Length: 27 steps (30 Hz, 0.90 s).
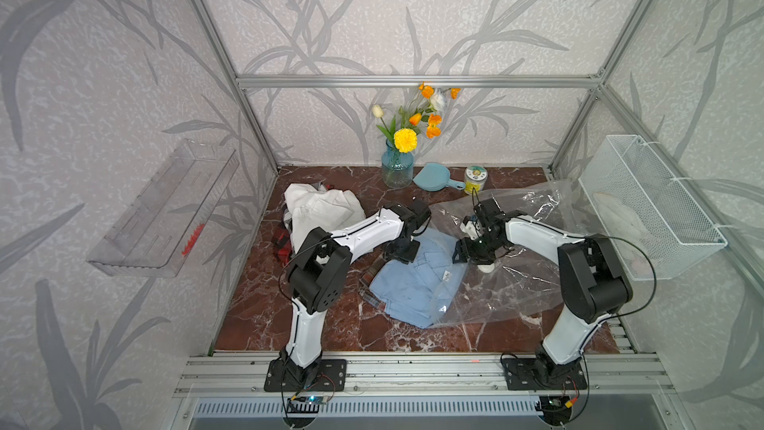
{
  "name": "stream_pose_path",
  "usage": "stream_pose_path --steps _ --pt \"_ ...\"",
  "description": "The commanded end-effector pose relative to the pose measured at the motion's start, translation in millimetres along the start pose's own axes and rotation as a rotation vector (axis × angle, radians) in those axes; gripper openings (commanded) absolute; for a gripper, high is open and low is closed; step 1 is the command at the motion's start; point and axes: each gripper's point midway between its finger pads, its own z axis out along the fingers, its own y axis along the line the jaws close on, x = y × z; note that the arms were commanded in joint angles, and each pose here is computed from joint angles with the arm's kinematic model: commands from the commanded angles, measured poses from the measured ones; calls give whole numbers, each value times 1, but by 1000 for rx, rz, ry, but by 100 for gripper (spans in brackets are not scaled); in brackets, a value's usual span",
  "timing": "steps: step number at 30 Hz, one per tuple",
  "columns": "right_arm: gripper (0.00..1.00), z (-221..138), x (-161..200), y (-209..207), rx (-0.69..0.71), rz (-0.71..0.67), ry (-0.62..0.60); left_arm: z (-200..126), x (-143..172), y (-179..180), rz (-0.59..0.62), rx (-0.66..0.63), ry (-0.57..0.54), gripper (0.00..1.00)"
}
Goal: Take the shirt out of the vacuum bag
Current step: Take out the shirt from the vacuum bag.
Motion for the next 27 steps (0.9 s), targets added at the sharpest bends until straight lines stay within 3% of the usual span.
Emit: stream_pose_path --steps 1,5,13,20,27 --pt "69 0 -2 2 -4 -12 3 5 -2 2 18 -34 16 17" --pt "69 0 -2 3 -6 -12 1 3 -6 6 24 -39 14 0" --pt "69 2 -3 0 5 -4 1 -55 -20 16 -53 76 -118 0" --pt "69 4 -5 -3 19 12 3 -108 -14 48 -176 200 -215 0" --pt "70 10 -7 -7 30 41 13 -116 2 66 -236 208 -234 0"
